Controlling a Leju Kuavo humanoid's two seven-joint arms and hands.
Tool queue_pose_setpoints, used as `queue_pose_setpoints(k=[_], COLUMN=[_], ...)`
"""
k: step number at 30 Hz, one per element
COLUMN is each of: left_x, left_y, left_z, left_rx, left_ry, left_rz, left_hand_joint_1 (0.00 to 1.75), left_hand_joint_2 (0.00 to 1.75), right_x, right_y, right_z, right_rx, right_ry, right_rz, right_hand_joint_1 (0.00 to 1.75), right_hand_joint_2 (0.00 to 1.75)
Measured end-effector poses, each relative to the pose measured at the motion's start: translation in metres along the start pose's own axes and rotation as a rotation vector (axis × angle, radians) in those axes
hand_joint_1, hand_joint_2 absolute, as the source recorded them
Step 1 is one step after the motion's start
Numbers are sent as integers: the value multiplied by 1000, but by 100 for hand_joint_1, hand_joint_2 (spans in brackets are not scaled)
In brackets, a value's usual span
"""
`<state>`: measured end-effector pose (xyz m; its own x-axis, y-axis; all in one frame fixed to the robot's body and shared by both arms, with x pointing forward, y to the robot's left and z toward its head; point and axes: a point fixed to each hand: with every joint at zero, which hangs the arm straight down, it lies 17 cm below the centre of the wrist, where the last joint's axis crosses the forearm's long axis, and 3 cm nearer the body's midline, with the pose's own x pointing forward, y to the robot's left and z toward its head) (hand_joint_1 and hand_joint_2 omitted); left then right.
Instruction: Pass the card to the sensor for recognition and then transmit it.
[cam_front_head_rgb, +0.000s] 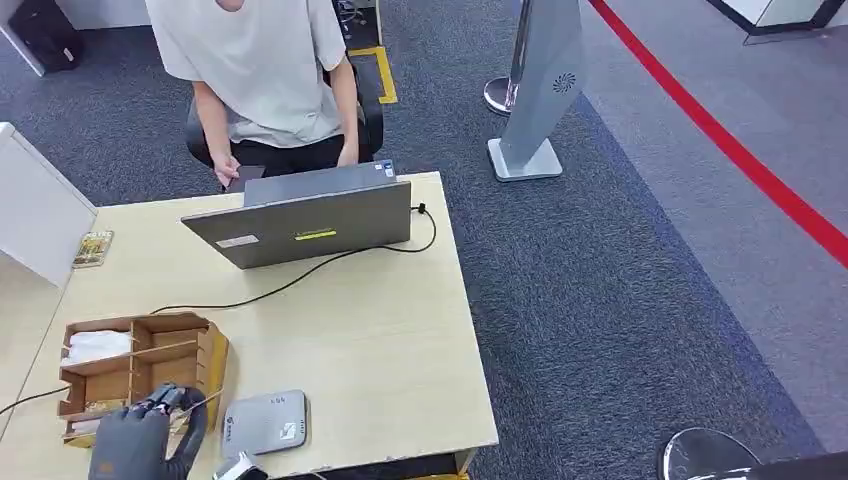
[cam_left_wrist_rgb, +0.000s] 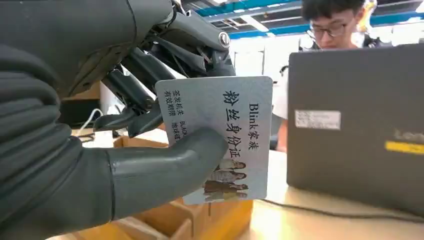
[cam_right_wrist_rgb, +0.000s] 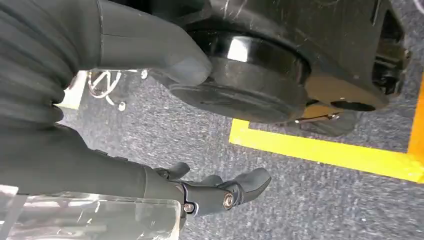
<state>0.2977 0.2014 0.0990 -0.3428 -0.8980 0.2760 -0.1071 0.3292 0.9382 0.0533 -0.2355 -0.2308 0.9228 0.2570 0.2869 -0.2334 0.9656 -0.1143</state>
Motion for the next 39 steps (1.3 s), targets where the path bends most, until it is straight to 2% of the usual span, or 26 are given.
queue_pose_setpoints(k=[10,32,39], left_x=[24,-10,-7], left_y=[-39,-89,-82], left_z=[5,24,22], left_rx=[-109,-281,-253], left_ry=[-62,87,66], left_rz=[17,-7,-11], left_hand_joint_1=[175,175,175], left_hand_joint_2=[175,175,175], right_x=[5,1,0], right_y=[4,2,2], right_z=[-2,2,5], right_rx=[28,19,25], right_ry=[-12,-8,-4], right_rz=[9,37,37], right_hand_joint_1=[0,0,0], right_hand_joint_2=[175,175,175])
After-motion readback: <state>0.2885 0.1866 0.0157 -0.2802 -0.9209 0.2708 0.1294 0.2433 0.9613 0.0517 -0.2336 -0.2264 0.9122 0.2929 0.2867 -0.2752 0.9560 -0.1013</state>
